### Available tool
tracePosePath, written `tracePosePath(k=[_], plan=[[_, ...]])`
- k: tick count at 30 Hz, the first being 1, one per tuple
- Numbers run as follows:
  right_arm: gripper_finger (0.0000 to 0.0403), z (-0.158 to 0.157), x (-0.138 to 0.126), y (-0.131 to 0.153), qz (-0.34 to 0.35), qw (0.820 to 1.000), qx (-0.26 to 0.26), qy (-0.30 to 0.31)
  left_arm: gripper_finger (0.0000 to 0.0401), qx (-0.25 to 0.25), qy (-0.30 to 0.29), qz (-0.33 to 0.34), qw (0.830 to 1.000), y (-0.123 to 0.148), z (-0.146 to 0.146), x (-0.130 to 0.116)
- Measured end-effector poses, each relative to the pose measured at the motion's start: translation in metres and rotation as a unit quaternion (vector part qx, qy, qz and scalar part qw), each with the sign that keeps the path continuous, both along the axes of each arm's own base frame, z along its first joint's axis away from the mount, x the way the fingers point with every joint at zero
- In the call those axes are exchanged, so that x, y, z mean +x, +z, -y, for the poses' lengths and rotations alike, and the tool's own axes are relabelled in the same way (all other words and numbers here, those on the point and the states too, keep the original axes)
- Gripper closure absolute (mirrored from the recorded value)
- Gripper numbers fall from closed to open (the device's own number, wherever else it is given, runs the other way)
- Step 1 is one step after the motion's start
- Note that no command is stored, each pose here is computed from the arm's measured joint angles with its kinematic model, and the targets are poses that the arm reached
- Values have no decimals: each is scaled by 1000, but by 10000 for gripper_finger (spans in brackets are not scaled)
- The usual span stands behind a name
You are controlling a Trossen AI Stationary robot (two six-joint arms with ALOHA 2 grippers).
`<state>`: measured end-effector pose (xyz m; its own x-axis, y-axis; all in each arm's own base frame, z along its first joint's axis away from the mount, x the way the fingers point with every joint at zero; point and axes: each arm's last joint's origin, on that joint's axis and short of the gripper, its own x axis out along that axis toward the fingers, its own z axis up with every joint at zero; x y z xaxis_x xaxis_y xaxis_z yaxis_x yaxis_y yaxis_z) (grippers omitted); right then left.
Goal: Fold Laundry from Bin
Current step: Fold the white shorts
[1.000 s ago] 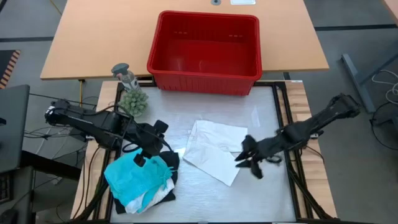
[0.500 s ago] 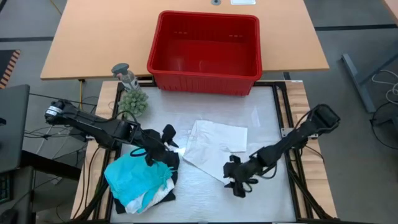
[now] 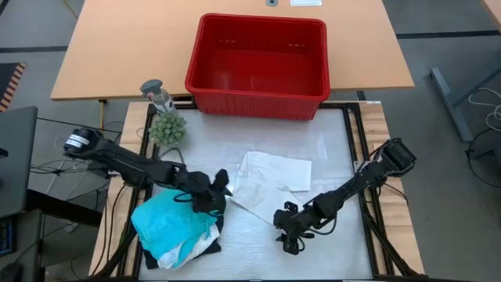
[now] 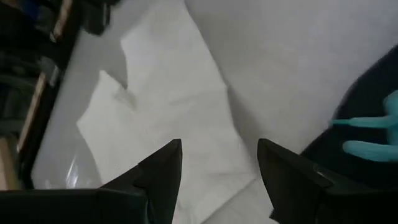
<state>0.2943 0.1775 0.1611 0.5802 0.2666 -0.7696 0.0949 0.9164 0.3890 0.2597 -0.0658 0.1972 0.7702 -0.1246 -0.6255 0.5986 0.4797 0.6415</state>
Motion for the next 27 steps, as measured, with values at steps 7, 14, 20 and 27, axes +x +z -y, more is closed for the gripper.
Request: tracePosePath(k=[7, 14, 20, 27], plan=[[168, 0, 0, 1, -3, 1000, 15, -19, 202, 15, 76, -88, 993, -24, 7, 38], [168, -5, -2, 0, -6, 1000, 19, -19, 202, -1, 95, -129, 987, -32, 12, 39], [168, -4, -2, 1, -3, 1000, 20, -22, 202, -7, 110, -129, 986, -39, 10, 41], [168, -4, -2, 1, -3, 1000, 20, -22, 230, -1, 129, -112, 985, -37, 10, 43]])
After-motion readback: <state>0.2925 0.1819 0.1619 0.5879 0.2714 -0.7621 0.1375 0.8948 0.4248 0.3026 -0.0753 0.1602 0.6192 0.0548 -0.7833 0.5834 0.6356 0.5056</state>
